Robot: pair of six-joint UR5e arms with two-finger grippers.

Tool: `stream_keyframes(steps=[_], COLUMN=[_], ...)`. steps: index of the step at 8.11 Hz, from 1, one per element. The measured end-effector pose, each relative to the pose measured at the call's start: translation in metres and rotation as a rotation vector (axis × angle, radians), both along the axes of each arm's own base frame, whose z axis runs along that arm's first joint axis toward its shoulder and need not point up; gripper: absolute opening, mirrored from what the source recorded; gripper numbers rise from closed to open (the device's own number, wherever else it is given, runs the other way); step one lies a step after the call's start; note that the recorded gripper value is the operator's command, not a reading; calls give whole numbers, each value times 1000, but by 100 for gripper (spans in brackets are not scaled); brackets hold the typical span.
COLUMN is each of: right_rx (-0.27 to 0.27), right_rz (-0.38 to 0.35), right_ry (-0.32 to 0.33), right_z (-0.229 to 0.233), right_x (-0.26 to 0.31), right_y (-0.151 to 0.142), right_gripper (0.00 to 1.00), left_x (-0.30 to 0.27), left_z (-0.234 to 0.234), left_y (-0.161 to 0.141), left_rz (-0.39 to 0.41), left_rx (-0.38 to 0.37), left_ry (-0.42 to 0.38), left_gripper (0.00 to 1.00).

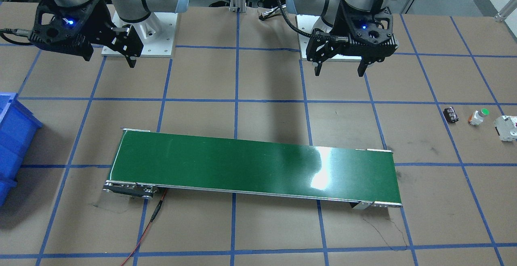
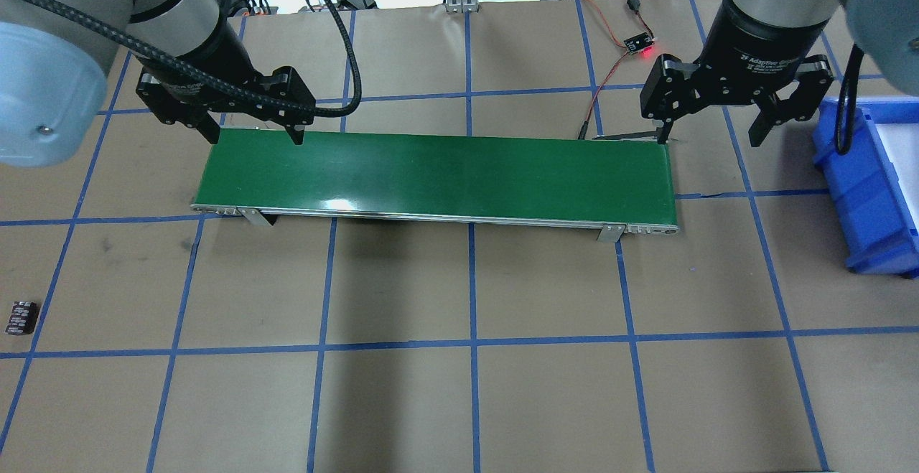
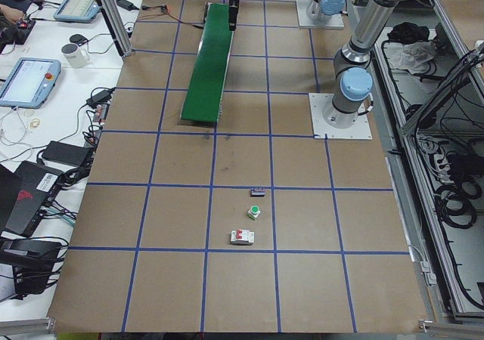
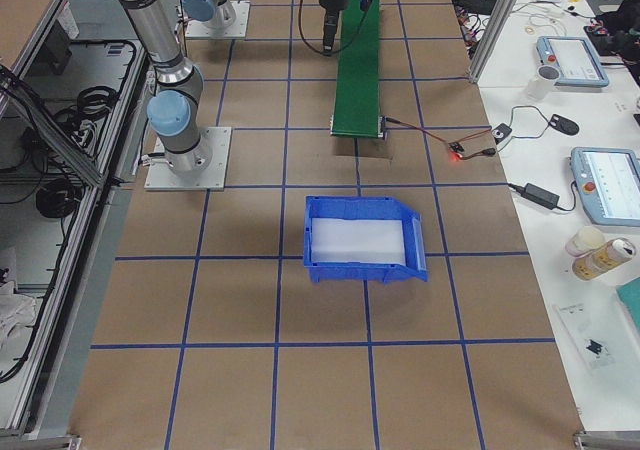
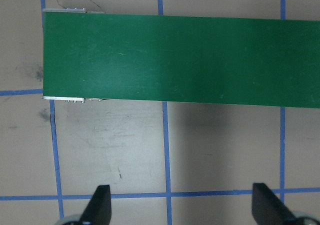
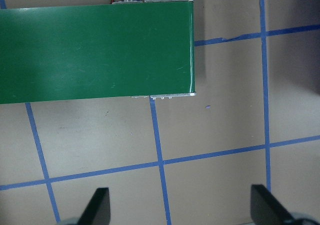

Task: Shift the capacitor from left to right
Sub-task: 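Move the left gripper away from the conveyor toward the dark capacitor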

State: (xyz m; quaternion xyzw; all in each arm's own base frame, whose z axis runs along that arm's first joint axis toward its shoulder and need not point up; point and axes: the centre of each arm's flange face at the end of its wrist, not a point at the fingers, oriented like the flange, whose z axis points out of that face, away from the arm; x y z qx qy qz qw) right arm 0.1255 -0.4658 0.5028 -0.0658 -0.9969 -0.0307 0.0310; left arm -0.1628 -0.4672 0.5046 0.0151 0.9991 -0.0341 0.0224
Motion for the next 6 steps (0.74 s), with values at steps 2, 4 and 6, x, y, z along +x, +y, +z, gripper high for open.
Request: stream_keyframes(steps=[2, 4, 6], right_rx=[0, 0, 0], right_rz=[1, 0, 0], right_ry=[0, 0, -1], right_z=[0, 0, 0], right_x=[0, 0, 0], right_y=[0, 0, 0], right_gripper=[100, 100, 100], left_x=[-6, -10, 2], left_z=[-4, -4, -3], left_y=[-2, -3, -10], left_rz=[-2, -1, 22], left_rx=[19, 24, 14], left_ry=[64, 106, 110], left_gripper=[100, 100, 100])
